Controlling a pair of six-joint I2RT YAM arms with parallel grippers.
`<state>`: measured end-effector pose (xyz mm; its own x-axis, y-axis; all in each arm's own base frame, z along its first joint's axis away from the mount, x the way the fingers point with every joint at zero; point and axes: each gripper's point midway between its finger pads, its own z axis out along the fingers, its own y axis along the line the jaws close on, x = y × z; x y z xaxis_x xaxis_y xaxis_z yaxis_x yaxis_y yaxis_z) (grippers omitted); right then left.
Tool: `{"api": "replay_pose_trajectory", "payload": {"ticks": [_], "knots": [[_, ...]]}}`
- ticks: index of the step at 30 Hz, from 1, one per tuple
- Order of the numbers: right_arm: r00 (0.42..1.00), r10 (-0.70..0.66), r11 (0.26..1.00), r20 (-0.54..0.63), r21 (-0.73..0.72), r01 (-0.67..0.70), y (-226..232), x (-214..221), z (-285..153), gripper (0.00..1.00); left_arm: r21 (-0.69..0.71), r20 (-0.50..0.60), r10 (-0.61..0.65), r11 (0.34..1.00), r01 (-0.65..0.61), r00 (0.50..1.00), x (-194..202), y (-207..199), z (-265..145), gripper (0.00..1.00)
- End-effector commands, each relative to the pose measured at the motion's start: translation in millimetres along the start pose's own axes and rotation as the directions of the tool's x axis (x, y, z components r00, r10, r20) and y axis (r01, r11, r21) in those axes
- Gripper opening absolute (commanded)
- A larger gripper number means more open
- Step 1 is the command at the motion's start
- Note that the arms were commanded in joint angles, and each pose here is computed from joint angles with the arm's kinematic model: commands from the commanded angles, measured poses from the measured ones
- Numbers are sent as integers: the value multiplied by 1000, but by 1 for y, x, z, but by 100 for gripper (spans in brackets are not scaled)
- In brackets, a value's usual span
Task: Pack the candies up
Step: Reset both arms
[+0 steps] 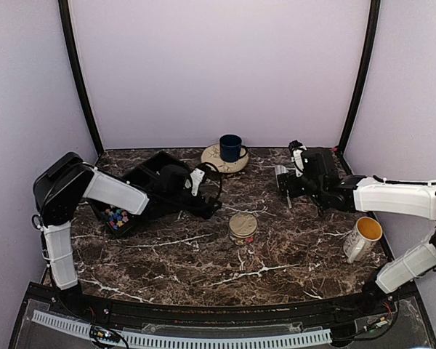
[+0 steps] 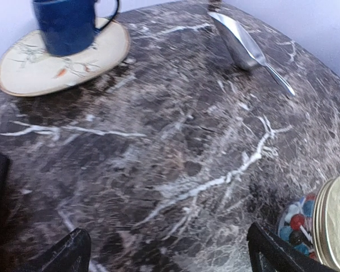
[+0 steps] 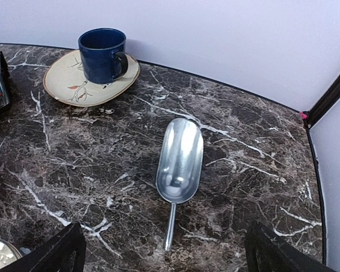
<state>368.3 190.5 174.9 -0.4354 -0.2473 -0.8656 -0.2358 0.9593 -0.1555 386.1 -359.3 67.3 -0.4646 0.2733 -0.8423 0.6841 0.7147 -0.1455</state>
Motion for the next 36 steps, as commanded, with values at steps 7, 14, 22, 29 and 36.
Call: {"api": "replay_pose_trajectory", "payload": {"ticks": [7,14,22,29,36], "knots": [[994,107,987,23,120,-109,-45,-8,-21,98,-553,68,-127,821,144,990,-46,84,-94,99],[986,151,978,72,135,-160,-62,-25,-43,97,-655,118,-149,732,190,982,-55,95,-152,99],[987,158,968,-10,198,-153,-73,-22,-49,98,-618,42,-156,772,148,987,-59,81,-181,99],[982,188,979,-13,80,-187,-60,-28,-66,98,-577,49,-140,805,142,989,-67,69,-219,99],[987,139,989,-79,-40,-143,-46,-14,-87,98,-549,33,-116,828,115,993,-56,61,-252,99]]}}
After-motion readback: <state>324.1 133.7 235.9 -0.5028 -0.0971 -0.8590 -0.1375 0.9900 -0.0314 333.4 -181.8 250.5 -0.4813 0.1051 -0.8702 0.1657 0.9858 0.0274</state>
